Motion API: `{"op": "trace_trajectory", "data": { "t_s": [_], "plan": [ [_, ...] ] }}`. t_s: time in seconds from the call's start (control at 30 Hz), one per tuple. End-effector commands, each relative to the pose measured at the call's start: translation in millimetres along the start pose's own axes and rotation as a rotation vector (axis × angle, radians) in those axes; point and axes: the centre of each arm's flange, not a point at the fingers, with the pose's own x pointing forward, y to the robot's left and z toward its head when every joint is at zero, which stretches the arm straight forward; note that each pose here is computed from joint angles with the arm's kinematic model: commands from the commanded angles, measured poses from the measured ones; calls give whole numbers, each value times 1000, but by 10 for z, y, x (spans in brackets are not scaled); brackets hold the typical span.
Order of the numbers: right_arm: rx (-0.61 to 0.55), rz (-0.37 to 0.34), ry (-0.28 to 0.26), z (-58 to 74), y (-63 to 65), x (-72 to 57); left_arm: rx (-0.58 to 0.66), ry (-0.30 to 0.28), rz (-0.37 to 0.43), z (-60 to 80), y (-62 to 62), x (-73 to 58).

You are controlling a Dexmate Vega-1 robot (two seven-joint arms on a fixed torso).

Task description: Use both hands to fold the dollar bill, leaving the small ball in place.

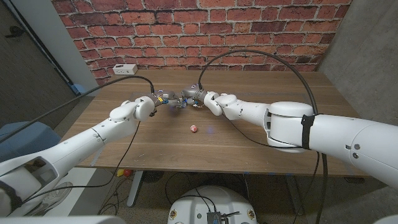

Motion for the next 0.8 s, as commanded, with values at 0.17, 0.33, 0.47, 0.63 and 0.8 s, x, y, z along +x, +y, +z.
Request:
{"op": "trace_trajectory", "data": {
  "t_s": [0.17,0.33,0.47,0.63,0.8],
  "plan": [
    [1,-58,-49,-4,8,-54,182,70,-36,148,13,-22],
    [0,-83,-70,-3,-1,-76,198,110,-83,144,-17,-6],
    [1,-93,-75,-10,1,-85,222,138,-116,160,-40,10],
    [3,-95,-71,-31,1,-88,207,138,-120,149,-48,6],
    [16,-101,-70,-55,-9,-92,201,134,-119,155,-52,1]
  ]
}}
